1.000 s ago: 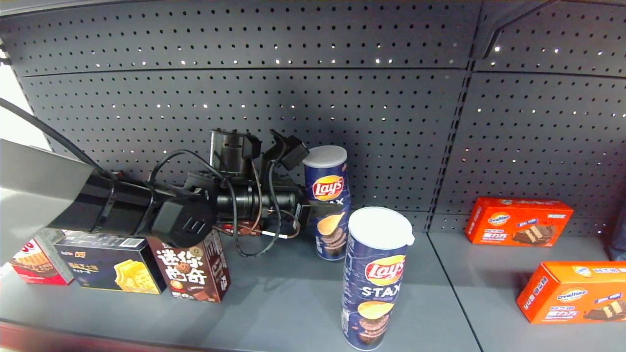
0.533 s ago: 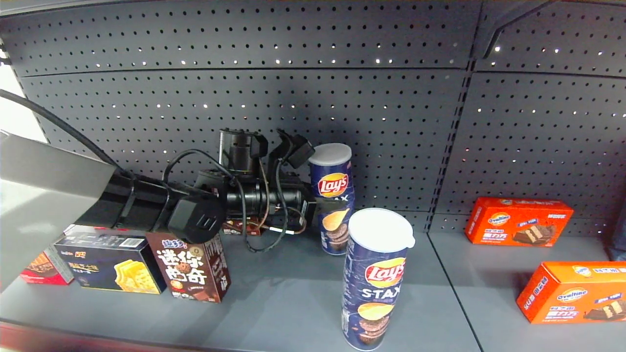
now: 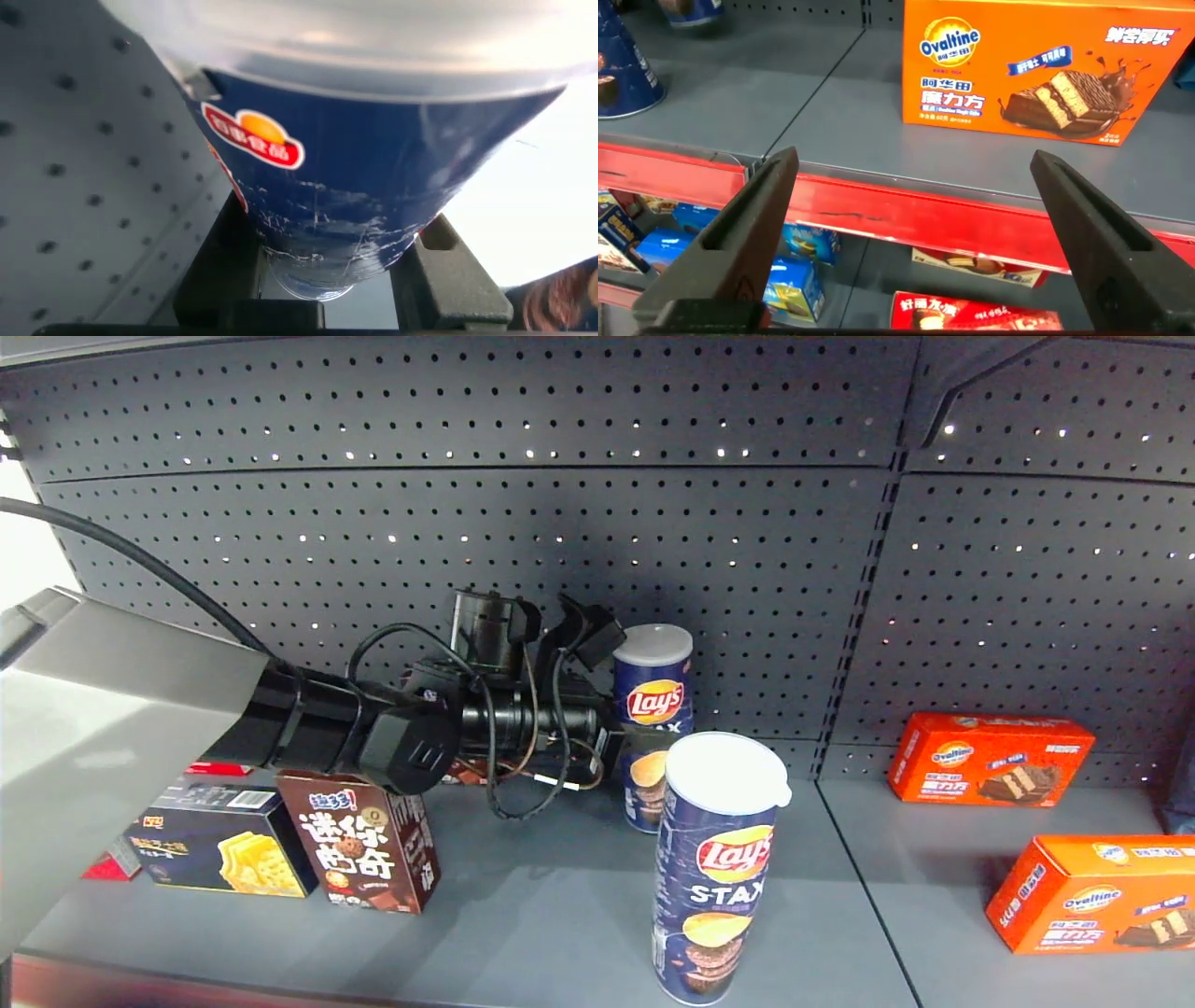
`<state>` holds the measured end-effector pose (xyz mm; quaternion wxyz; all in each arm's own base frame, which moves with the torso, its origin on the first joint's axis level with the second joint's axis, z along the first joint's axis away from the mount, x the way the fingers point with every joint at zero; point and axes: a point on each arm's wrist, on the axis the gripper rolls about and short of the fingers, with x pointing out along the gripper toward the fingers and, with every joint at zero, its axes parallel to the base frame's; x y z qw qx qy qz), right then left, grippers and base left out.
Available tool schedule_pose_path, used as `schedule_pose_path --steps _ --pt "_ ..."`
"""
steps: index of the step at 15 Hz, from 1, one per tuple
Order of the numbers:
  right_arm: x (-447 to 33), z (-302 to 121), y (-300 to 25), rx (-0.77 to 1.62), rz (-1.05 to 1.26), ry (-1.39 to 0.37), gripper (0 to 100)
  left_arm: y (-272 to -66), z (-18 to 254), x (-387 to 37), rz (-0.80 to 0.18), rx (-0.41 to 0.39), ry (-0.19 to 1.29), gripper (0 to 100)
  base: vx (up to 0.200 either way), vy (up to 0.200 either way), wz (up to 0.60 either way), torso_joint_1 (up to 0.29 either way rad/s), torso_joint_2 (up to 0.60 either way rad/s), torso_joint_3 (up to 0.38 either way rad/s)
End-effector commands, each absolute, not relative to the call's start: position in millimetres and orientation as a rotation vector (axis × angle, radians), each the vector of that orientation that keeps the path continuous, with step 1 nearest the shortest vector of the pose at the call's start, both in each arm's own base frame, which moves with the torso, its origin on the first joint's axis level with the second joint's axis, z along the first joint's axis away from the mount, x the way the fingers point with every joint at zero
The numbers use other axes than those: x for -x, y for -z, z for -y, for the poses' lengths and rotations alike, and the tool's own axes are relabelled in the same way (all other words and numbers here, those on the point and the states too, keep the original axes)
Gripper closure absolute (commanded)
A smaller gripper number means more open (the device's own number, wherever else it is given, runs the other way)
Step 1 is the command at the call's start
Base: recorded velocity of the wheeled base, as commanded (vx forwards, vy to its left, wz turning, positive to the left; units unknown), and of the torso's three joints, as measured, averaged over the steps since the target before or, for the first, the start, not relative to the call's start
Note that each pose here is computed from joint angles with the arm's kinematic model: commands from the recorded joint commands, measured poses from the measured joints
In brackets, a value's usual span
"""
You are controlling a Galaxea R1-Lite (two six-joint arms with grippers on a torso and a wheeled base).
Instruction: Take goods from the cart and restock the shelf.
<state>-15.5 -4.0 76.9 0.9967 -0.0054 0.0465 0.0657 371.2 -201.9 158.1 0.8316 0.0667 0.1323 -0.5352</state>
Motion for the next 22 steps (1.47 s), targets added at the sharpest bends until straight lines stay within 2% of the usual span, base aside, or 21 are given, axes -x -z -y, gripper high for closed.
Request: schedule_pose_path --steps 1,3,8,14,22 --pt "15.2 4.0 -77.1 0.01 -0.095 -0.132 0 -160.7 200.1 -373.1 -0.288 -0.163 1.135 100 0.0 0.0 0.0 0.0 0.0 0.0" --pt "15.2 4.0 -77.0 0.011 -0.096 -0.132 0 -166.5 201.4 -375.5 -0.276 -0.182 1.142 100 0.0 0.0 0.0 0.0 0.0 0.0" --pt "15.2 4.0 -77.0 0.011 -0.096 -0.132 0 -167.9 203.7 -376.5 -0.263 -0.167 1.202 100 0.0 0.0 0.0 0.0 0.0 0.0" --pt "15.2 4.0 -77.0 0.011 -0.096 -0.132 0 -157.3 207.0 -381.2 -0.283 -0.163 1.213 100 0.0 0.0 0.0 0.0 0.0 0.0" --pt "15.2 4.0 -77.0 0.011 -0.096 -0.132 0 -145.4 210.8 -388.8 -0.275 -0.2 1.223 100 0.0 0.0 0.0 0.0 0.0 0.0"
